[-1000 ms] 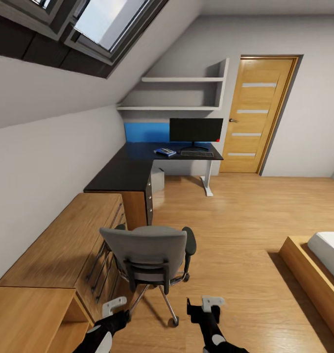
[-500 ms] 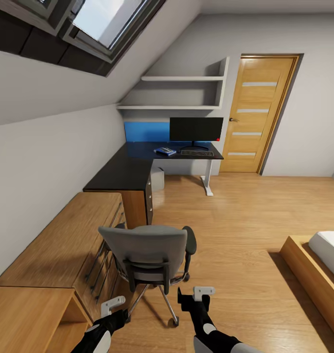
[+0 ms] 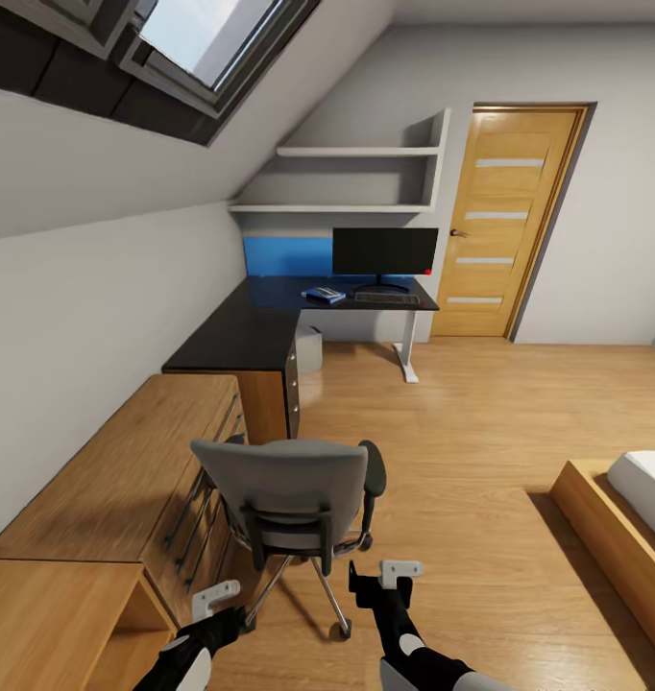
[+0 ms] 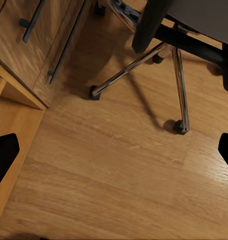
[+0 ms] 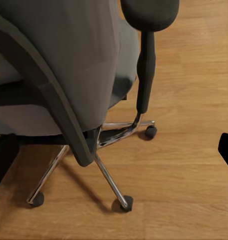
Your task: In the bedroom, organize the workspace by keeping the computer under the desk, ensuring the monitor is on the desk, placing the keyboard on the desk next to the monitor, placing the mouse on the desk next to the keyboard, moving the folder from the swivel chair onto the desk next to the mouse, stacking the notebook on top of the folder with the pen on top of the notebook, and positioning the swivel chair next to the desk.
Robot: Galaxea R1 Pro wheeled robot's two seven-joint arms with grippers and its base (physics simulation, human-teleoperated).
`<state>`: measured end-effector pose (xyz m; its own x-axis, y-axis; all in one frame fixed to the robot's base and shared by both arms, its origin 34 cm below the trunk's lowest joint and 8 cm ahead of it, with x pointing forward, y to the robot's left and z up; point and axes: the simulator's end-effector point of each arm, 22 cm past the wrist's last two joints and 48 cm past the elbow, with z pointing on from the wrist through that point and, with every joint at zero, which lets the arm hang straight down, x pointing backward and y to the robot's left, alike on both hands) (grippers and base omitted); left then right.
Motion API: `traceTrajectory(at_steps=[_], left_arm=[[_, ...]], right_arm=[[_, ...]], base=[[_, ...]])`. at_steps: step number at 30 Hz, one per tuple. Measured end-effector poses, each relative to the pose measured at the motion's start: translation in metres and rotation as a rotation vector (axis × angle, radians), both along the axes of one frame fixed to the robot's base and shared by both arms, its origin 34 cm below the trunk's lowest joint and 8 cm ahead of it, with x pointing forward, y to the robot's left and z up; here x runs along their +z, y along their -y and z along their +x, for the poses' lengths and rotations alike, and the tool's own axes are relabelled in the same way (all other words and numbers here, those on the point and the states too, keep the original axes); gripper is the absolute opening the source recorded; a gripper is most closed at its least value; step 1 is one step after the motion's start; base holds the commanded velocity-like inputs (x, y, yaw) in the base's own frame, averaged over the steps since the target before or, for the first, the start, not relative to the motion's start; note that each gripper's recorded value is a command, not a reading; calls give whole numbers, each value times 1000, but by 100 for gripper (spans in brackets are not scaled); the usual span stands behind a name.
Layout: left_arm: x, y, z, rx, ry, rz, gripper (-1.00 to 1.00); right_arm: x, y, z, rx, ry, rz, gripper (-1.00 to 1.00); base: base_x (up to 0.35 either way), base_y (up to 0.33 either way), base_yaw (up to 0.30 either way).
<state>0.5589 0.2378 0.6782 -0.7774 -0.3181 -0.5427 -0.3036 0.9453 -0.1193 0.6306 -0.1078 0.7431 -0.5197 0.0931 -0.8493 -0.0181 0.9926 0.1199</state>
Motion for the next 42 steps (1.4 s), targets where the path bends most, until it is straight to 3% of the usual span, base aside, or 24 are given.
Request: traceTrajectory(at_steps=[11, 30, 42], left_arm=[[-12, 0, 3, -1, 1, 0, 100], [-36, 1, 7, -3, 2, -1, 100], [-59, 4, -1, -9, -22, -2, 100]], right_arm=[[-13, 1, 3, 0, 0, -2, 100], [-35, -1, 6, 6, 3, -1, 100], [-50, -9, 8, 40, 10, -10, 100]], base=[[-165, 0, 0], [-8, 0, 0], [0, 0, 0]])
